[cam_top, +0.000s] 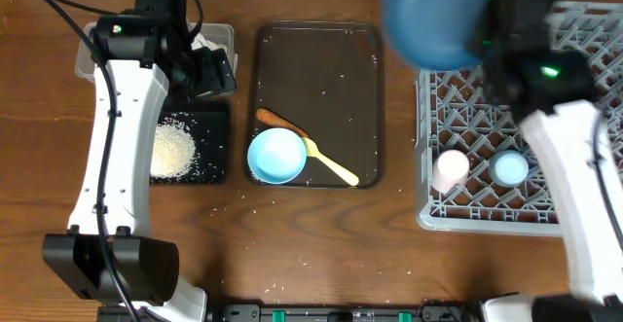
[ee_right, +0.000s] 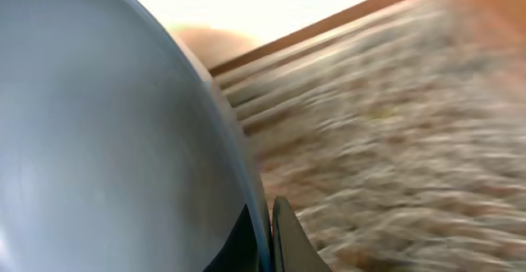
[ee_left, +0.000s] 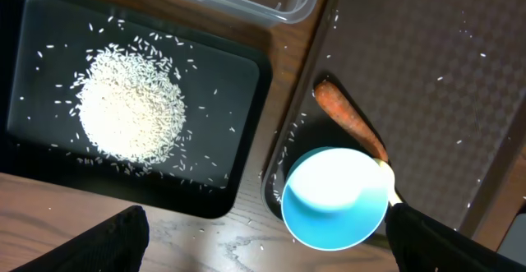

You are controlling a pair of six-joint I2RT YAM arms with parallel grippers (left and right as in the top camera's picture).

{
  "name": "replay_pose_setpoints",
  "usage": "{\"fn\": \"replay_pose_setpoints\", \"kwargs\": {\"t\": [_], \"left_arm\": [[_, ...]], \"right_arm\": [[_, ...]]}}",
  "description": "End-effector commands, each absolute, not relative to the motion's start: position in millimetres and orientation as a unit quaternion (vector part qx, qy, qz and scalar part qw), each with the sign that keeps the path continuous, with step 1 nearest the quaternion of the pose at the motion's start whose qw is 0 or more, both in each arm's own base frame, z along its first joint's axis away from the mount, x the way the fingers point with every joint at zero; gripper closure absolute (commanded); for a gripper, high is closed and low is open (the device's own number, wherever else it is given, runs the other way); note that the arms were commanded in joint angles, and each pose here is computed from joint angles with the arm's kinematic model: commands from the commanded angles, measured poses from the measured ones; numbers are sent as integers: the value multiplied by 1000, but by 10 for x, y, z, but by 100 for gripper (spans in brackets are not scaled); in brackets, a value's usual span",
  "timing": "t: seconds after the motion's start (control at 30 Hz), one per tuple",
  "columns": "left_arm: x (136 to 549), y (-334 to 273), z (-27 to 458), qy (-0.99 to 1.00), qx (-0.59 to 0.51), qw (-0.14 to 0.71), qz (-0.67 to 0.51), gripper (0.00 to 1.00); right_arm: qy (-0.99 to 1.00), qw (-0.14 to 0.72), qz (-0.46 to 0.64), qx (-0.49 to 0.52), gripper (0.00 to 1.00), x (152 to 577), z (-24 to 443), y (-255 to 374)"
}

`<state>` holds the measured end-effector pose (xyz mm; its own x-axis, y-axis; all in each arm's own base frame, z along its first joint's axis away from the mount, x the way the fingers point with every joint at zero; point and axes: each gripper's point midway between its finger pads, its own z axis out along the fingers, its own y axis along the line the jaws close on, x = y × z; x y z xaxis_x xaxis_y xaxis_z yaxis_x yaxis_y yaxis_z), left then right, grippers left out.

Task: Sort waste into correct bins and load items into the dishwasher rack
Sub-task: 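Lift the blue plate and carry it right over the dish rack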

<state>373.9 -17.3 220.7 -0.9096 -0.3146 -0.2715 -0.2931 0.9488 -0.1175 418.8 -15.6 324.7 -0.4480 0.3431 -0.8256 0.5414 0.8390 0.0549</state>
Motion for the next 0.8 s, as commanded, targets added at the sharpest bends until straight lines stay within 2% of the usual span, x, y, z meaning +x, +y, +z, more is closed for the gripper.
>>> {"fn": "replay_pose_setpoints", "kwargs": {"t": [0.0,0.1,0.17,0.4,0.6,0.77], "left_arm": [[3737,-131,2215,976,-158,147,-29,5],[3737,-131,2215,976,-158,147,-29,5],[3736,-131,2214,976,-158,147,-29,5],[3737,-131,2215,976,-158,147,-29,4],[3737,-131,2215,976,-158,147,-29,4],[3737,-131,2215,976,-158,147,-29,4]], "right_arm": [[724,478,-342,361,99,3629,3763,-1085],[665,475,-407,408,99,3372,3960,-1453],[652,471,-419,421,99,3356,3990,-1610],[676,410,-511,337,99,3746,3998,-2067],[772,337,-514,164,99,4359,3430,-2398],[804,272,-521,91,99,4490,3025,-2665]]}}
